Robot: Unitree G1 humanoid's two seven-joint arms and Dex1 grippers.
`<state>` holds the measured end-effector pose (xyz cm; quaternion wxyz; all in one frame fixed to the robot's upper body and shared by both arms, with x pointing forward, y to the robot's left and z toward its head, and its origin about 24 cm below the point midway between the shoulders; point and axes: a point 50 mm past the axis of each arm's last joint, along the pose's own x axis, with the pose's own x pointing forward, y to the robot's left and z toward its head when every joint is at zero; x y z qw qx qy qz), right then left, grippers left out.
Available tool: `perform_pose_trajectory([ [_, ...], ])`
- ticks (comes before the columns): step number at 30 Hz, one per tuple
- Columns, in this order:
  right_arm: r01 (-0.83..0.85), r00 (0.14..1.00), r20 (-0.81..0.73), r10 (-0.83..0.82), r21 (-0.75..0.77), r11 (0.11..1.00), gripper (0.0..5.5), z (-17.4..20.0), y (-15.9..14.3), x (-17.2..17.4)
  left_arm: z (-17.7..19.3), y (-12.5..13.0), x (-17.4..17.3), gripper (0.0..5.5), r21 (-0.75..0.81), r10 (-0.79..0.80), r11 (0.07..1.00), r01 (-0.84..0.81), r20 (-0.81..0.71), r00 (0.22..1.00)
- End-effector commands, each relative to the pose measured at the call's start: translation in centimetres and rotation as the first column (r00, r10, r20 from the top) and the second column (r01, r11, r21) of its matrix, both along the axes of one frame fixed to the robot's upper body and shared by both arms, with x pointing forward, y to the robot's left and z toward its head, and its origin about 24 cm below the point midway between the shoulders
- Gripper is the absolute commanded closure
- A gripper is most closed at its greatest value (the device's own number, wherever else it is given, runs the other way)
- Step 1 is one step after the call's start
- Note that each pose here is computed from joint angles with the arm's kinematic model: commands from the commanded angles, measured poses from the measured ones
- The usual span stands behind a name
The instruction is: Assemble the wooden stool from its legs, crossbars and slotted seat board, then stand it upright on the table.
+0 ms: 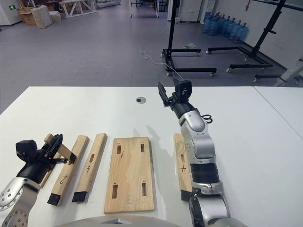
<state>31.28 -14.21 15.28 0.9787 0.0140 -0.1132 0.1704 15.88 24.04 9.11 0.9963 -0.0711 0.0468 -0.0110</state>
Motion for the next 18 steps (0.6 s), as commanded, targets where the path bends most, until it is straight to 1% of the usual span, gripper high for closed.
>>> perform_pose_trajectory([
  [1,-0.003,1.0,-0.002,0.003,0.006,1.0,2.4,0.1,-0.1,0.0,-0.6,0.7,-0.6,5.12,0.011,0.029,1.0,-0.029,-0.025,0.999],
  [7,-0.008,1.0,-0.001,0.008,0.02,1.0,2.4,0.1,0.1,0.0,-0.9,0.8,-0.3,5.12,0.02,0.026,0.999,-0.026,-0.035,0.999],
  [10,-0.005,1.0,-0.003,0.005,0.024,1.0,2.4,0.1,0.2,0.0,-1.6,0.6,-0.2,5.12,0.046,0.013,0.999,-0.01,-0.072,0.997],
  [12,-0.003,1.0,-0.001,0.003,0.022,1.0,2.4,0.1,0.2,0.0,-2.4,0.5,-0.1,5.12,0.099,0.016,0.995,-0.004,-0.12,0.993],
  [15,-0.007,1.0,0.014,0.007,-0.001,1.0,2.4,0.3,0.2,0.0,-2.5,0.0,-0.1,5.12,0.081,0.007,0.997,0.001,-0.09,0.996],
  [18,-0.018,1.0,0.019,0.018,-0.001,1.0,2.4,0.5,0.4,-0.1,-3.3,-0.2,-0.7,5.12,0.057,0.005,0.998,0.001,-0.109,0.994],
])
